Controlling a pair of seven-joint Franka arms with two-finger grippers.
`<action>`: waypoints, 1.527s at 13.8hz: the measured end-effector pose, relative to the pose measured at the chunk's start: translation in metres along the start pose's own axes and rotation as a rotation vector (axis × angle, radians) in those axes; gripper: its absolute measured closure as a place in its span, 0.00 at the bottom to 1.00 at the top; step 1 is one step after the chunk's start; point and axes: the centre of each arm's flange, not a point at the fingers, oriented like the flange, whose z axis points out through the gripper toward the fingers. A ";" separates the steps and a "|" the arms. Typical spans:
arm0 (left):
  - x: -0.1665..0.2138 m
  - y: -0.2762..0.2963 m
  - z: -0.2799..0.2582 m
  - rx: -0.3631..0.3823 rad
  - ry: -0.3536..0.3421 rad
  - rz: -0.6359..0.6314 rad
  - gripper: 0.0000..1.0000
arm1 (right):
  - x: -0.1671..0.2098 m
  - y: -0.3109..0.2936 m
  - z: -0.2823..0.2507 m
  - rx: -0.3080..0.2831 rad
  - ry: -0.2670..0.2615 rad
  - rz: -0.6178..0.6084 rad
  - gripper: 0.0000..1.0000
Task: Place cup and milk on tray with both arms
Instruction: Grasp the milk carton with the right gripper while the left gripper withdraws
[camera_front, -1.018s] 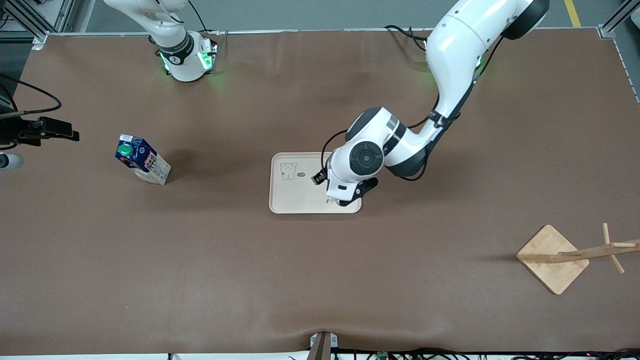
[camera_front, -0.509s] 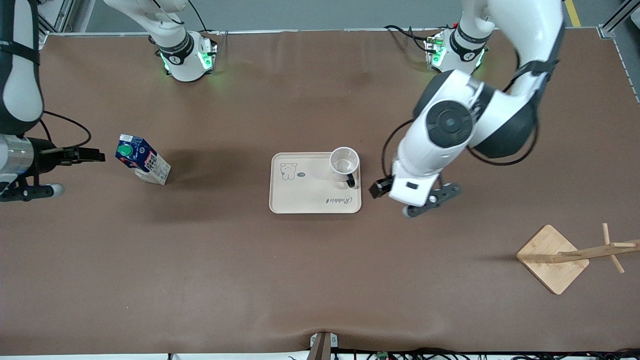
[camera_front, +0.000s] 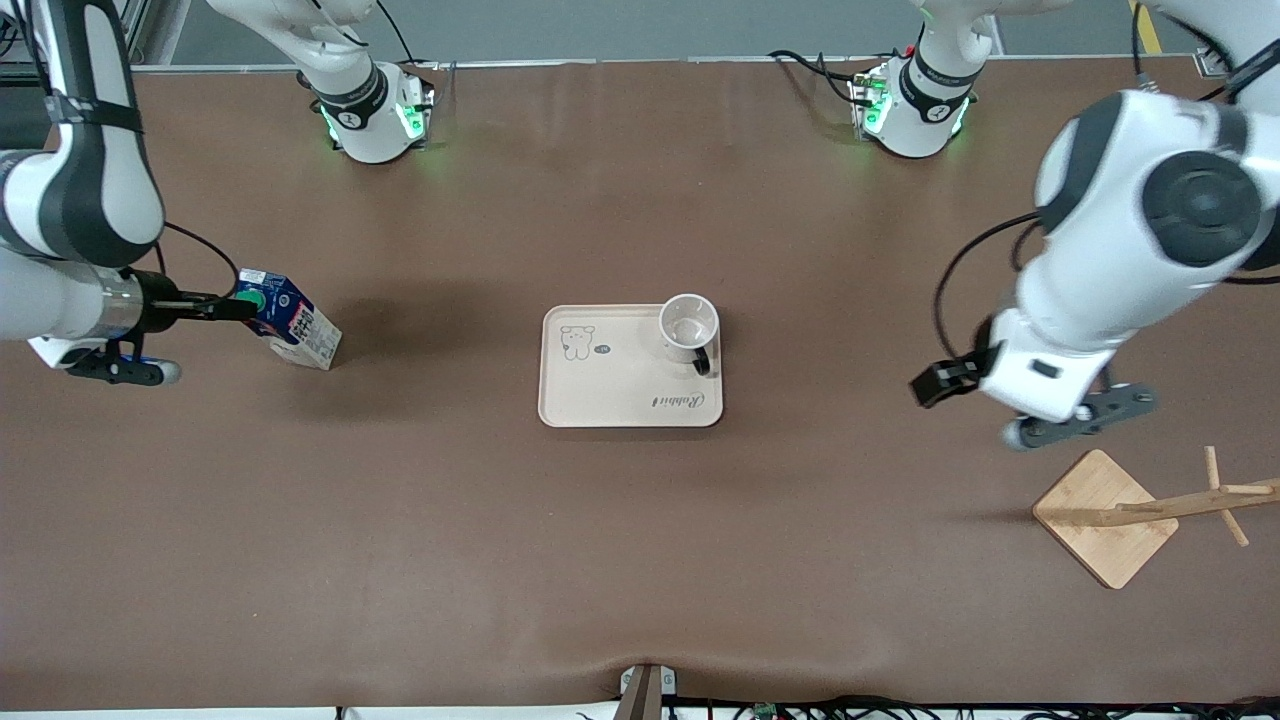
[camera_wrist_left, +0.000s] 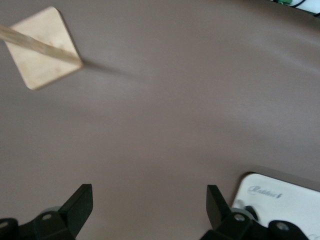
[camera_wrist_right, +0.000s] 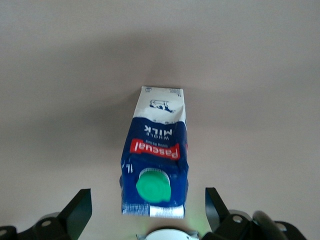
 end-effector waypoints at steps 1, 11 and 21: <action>0.005 -0.019 -0.006 0.008 -0.003 0.028 0.00 | -0.001 0.001 0.012 -0.004 -0.003 0.003 0.00; -0.018 -0.125 -0.091 0.089 0.025 0.210 0.00 | -0.016 -0.009 0.059 -0.016 -0.008 0.058 0.00; -0.073 -0.153 -0.104 0.010 -0.003 0.173 0.00 | -0.039 -0.048 -0.050 -0.033 -0.082 0.005 0.28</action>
